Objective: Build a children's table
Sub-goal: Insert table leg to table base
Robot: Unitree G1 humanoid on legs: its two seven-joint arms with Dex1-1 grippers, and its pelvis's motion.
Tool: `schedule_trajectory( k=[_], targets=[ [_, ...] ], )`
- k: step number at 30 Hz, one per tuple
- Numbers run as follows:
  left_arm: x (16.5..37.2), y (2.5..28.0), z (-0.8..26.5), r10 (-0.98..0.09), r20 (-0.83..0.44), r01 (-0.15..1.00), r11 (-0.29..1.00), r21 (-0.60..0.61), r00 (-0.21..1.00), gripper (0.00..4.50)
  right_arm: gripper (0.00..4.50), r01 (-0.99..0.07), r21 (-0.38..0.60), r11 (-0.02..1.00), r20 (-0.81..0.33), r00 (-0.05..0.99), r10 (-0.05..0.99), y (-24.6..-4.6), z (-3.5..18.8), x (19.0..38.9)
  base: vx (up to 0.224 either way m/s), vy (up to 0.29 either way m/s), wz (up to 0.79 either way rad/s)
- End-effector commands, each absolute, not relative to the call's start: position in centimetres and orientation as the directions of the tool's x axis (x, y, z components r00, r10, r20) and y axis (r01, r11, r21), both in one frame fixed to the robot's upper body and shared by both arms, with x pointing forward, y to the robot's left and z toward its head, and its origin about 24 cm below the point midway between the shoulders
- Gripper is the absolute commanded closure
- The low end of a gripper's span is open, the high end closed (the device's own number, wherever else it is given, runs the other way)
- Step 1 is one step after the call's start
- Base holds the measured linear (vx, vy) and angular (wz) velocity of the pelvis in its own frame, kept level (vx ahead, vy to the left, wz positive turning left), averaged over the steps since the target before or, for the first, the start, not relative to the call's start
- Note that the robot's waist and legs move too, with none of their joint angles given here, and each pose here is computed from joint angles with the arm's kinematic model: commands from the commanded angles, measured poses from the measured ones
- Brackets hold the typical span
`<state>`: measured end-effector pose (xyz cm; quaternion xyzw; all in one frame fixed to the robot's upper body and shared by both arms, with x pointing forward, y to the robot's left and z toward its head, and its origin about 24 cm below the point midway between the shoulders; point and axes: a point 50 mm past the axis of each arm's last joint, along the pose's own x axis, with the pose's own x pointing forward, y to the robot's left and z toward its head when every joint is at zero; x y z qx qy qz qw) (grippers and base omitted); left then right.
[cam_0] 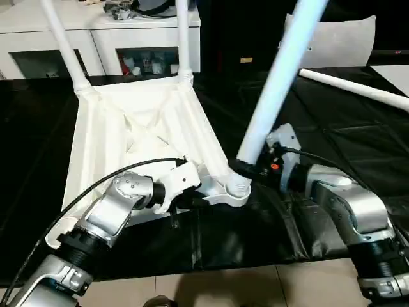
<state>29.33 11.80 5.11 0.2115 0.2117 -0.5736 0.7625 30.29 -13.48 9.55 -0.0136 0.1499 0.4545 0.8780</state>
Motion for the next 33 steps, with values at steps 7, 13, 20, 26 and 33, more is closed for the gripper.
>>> schedule_trajectory(
  k=[7,13,20,26,33],
  targets=[
    [29.4,12.2,5.5,-0.802,-0.542,0.968,0.223,0.115,0.25,4.5,2.62,-0.813,0.161,0.56,-0.402,0.464,0.79,-13.7,8.2,30.0,0.0,0.0,0.0],
    [29.3,12.2,5.7,-0.824,-0.521,0.975,0.183,0.124,0.22,4.5,2.62,-0.813,0.168,0.558,-0.436,0.446,0.781,-13.8,7.9,30.0,0.0,0.0,0.0],
    [29.3,12.2,5.7,-0.82,-0.536,0.979,0.146,0.142,0.2,4.5,2.62,-0.816,0.182,0.548,-0.451,0.426,0.784,-13.4,7.7,30.4,0.0,0.0,0.0],
    [29.3,12.1,5.7,-0.821,-0.539,0.98,0.126,0.152,0.189,4.5,2.63,-0.798,0.256,0.546,-0.424,0.415,0.805,-13.6,6.9,30.8,0.0,0.0,0.0],
    [29.4,12.1,5.6,-0.824,-0.526,0.976,0.149,0.156,0.21,4.5,2.63,-0.75,0.351,0.56,-0.325,0.464,0.824,-15.0,5.2,29.9,0.0,0.0,0.0]
  ],
)
